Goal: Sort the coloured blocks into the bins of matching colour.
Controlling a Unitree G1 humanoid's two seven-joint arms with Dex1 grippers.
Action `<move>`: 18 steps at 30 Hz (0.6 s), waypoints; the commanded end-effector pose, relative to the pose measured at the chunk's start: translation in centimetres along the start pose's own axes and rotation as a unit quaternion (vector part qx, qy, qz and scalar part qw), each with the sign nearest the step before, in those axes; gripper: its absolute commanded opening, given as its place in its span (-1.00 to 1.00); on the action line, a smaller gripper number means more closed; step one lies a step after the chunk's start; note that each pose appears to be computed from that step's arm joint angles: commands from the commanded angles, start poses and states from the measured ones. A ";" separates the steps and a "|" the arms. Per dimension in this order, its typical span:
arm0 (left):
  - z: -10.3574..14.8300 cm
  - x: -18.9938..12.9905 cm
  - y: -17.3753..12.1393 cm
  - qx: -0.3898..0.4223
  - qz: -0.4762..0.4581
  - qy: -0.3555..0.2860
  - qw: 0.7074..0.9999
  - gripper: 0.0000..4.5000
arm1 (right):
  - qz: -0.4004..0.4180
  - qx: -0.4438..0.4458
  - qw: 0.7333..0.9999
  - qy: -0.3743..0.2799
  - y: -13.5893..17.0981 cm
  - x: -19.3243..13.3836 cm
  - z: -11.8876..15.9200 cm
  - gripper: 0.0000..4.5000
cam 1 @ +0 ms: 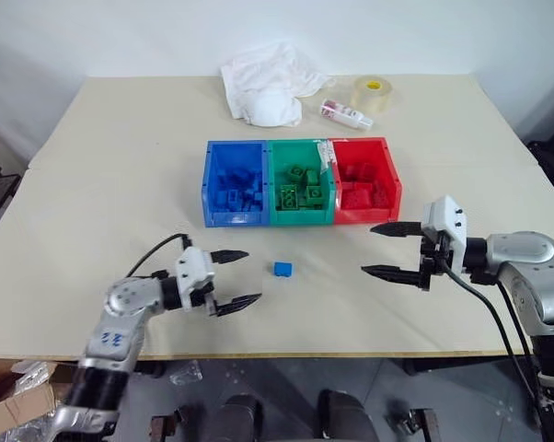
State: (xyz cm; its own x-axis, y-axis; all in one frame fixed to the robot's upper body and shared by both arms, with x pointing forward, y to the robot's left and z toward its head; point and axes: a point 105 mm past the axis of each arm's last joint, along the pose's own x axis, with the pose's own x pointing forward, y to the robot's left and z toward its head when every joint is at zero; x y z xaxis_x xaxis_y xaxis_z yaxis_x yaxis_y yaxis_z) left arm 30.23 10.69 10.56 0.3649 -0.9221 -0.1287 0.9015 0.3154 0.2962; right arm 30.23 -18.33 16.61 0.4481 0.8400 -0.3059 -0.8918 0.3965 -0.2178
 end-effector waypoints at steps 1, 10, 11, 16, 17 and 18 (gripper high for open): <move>-0.6 2.4 0.0 0.017 -0.027 0.014 0.999 1.00 | -0.029 -0.018 0.999 -0.025 0.2 -0.8 1.5 0.97; -1.3 4.4 0.2 0.002 -0.059 0.029 0.998 0.28 | -0.074 -0.003 0.997 -0.026 1.4 -2.0 1.0 1.00; -1.2 4.4 0.2 0.005 -0.063 0.031 0.998 0.13 | -0.077 -0.002 0.997 -0.025 1.5 -2.1 1.0 1.00; -1.6 4.5 0.4 -0.034 -0.071 0.056 0.995 -0.56 | -0.082 -0.001 0.996 -0.024 1.7 -2.3 0.9 1.00; -1.3 4.6 0.7 -0.028 -0.063 0.053 0.996 -0.60 | -0.083 -0.001 0.996 -0.026 1.7 -2.3 0.9 1.00; -0.7 4.7 1.0 -0.019 -0.053 0.045 0.997 -0.60 | -0.083 -0.001 0.996 -0.027 1.6 -2.3 1.0 1.00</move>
State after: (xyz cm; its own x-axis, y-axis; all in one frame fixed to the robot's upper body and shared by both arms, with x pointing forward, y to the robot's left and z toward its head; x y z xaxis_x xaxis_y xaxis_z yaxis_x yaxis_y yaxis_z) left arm 32.70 6.77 9.41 0.2576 -0.9353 -0.2424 0.9505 0.2002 0.2377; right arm 27.96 -19.38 16.41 0.5792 0.7754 -0.2515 -0.8146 0.5387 -0.2151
